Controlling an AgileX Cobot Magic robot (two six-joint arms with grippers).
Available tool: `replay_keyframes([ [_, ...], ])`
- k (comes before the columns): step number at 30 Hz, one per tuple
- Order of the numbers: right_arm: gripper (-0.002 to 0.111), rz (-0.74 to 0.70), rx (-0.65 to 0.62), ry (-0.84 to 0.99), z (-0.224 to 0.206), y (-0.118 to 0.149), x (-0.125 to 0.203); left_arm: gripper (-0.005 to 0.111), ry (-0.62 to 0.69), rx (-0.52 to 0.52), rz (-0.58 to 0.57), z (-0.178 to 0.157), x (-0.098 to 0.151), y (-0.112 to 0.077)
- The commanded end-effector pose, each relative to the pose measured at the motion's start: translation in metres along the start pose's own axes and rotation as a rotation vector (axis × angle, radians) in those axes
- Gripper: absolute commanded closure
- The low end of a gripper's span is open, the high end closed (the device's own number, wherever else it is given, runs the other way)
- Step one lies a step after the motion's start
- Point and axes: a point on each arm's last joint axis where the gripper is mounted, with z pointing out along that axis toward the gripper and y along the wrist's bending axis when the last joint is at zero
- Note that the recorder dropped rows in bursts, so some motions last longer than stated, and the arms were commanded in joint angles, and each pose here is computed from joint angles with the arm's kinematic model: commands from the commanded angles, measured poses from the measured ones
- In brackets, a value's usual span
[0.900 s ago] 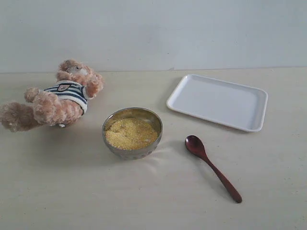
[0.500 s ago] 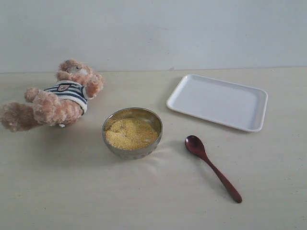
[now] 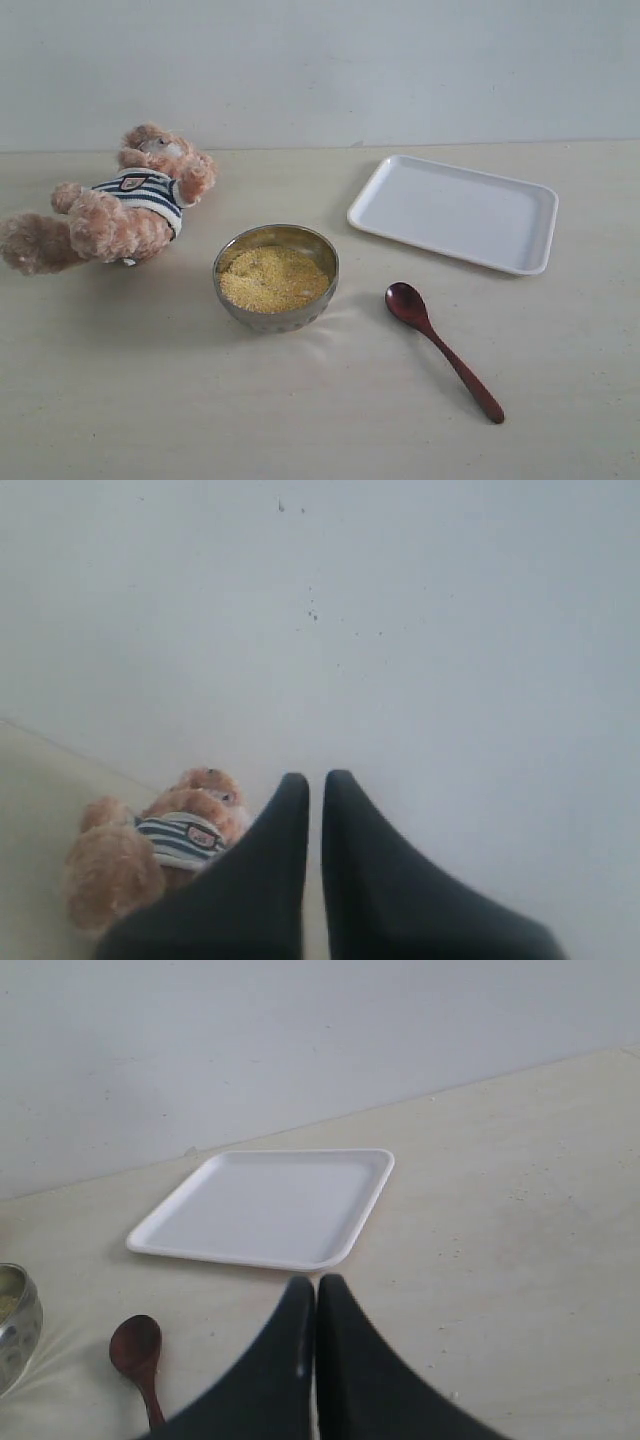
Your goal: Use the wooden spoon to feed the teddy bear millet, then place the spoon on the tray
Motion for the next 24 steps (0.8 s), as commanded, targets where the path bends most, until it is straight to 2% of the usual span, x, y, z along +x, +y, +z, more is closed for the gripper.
replay_keyframes([
  [1, 0.108, -0.008, -0.001, -0.001, 0.000, 0.000, 0.000, 0.102, -0.041, 0.020, -0.314, -0.001, -0.009, -0.004],
  [3, 0.108, -0.008, -0.001, -0.001, 0.000, 0.000, 0.000, 0.102, -0.059, 0.042, -0.310, -0.002, -0.018, -0.011],
  [10, 0.108, -0.008, -0.001, -0.001, 0.000, 0.000, 0.000, 0.102, 0.023, 0.051, -0.019, -0.012, -0.052, -0.040],
  [11, 0.108, -0.008, -0.001, -0.001, 0.000, 0.000, 0.000, 0.096, 0.052, 0.051, 0.051, -0.015, -0.058, -0.046],
  [14, 0.108, -0.008, -0.001, -0.001, 0.000, 0.000, 0.000, 0.073, 0.113, 0.033, 0.143, -0.008, -0.066, -0.052],
  [16, 0.108, -0.008, -0.001, -0.001, 0.000, 0.000, 0.000, 0.048, 0.140, 0.019, 0.189, 0.003, -0.071, -0.055],
  [18, 0.108, -0.008, -0.001, -0.001, 0.000, 0.000, 0.000, 0.030, 0.190, -0.009, 0.220, 0.019, -0.073, -0.057],
  [22, 0.108, -0.008, -0.001, -0.001, 0.000, 0.000, 0.000, 0.028, 0.380, -0.108, 0.234, 0.078, -0.064, -0.051],
  [24, 0.108, -0.008, -0.001, -0.001, 0.000, 0.000, 0.000, 0.028, 0.449, -0.138, 0.276, 0.110, -0.059, -0.047],
])
